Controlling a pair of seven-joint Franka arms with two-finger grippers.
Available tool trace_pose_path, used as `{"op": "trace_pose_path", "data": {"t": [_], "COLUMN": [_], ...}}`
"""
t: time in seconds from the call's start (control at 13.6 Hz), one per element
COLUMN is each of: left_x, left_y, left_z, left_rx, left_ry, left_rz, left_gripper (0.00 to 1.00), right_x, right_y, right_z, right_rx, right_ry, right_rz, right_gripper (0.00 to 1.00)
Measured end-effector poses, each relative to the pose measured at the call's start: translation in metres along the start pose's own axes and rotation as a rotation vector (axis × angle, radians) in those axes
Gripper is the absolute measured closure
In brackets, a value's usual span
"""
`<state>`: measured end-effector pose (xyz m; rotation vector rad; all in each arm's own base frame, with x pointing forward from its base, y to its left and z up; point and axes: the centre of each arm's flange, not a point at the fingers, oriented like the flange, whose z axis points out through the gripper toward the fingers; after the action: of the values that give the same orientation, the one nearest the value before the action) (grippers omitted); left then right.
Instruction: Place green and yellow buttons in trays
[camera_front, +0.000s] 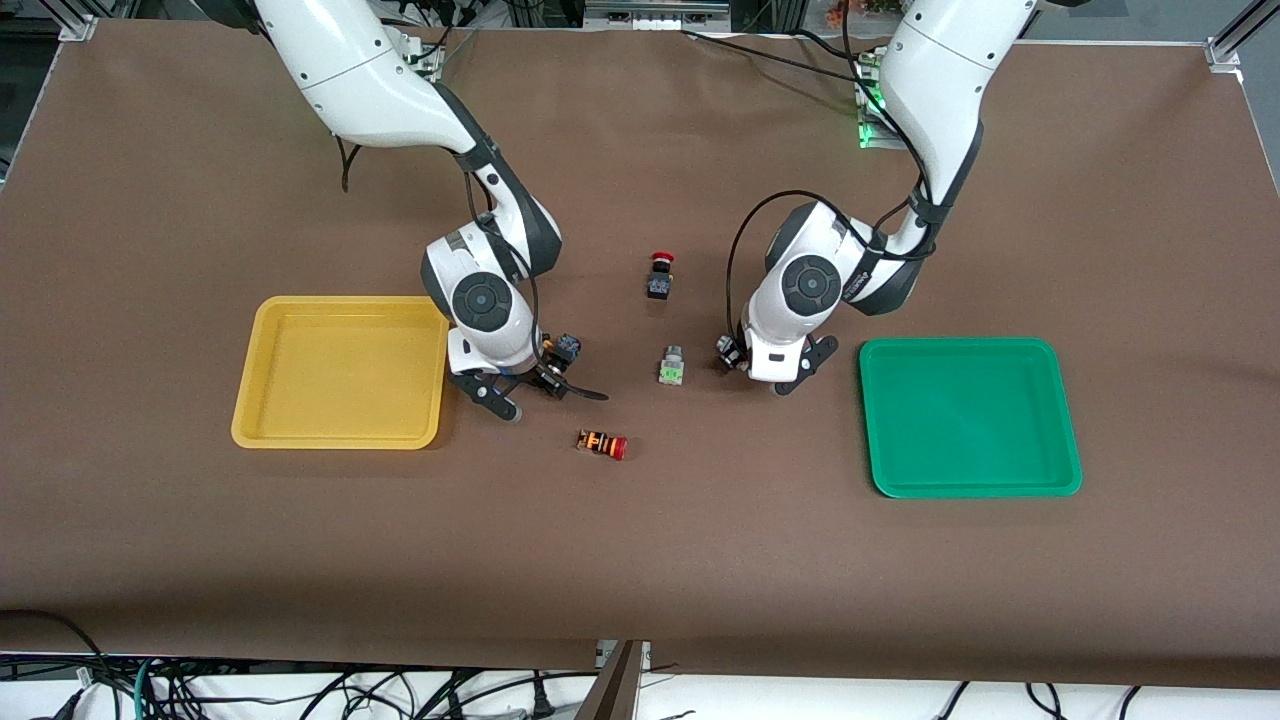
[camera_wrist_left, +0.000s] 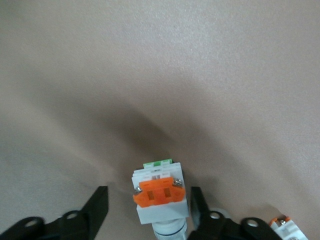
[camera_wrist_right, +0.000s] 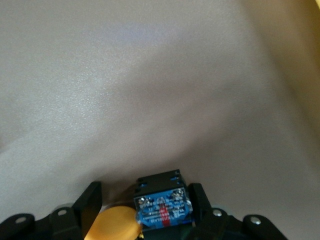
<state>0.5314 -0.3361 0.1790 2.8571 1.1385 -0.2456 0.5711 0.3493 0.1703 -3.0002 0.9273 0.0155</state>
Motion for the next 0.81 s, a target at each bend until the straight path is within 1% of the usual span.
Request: {"op": "trace_pose_path", "data": {"t": [0.07, 0.15, 0.22, 0.29, 0.37, 0.44, 0.51, 0.66, 0.81], "left_x": [0.0, 0.001, 0.003, 0.004, 0.006, 0.01, 0.017, 0.042, 0.081], "left_y": [0.0, 0.002, 0.003, 0.005, 0.005, 0.006, 0.007, 0.007, -0.001], "left_z": [0.0, -0.002, -0.004, -0.006, -0.008, -0.012, -0.021, -0.055, -0.099], "left_rx": [-0.003, -0.01, -0.017, -0.021, -0.023, -0.017, 0.008, 0.095, 0.173], "left_ry": [0.001, 0.005, 0.008, 0.01, 0.012, 0.012, 0.005, -0.007, 0.02], "left_rz": [0.001, -0.001, -0.002, -0.003, -0.005, -0.006, 0.005, 0.079, 0.158], "left_gripper": [0.3, 0.37, 0.48, 0.59, 0.59, 0.59, 0.59, 0.59, 0.59], "right_x": [0.0, 0.0, 0.0, 0.0, 0.0, 0.0, 0.0, 0.001, 0.008], "right_y": [0.0, 0.0, 0.0, 0.0, 0.0, 0.0, 0.0, 0.0, 0.002], "right_z": [-0.002, -0.003, -0.003, -0.004, -0.006, -0.006, -0.006, -0.007, -0.011], "right_rx": [0.002, 0.004, 0.004, 0.005, 0.007, 0.008, 0.008, 0.009, 0.013], "right_ry": [0.001, 0.002, 0.002, 0.003, 0.003, 0.003, 0.004, 0.004, 0.01], "right_rz": [0.0, 0.0, 0.0, 0.0, 0.0, 0.0, 0.0, 0.002, 0.011], "right_gripper": [0.27, 0.33, 0.33, 0.4, 0.52, 0.53, 0.58, 0.58, 0.58]}}
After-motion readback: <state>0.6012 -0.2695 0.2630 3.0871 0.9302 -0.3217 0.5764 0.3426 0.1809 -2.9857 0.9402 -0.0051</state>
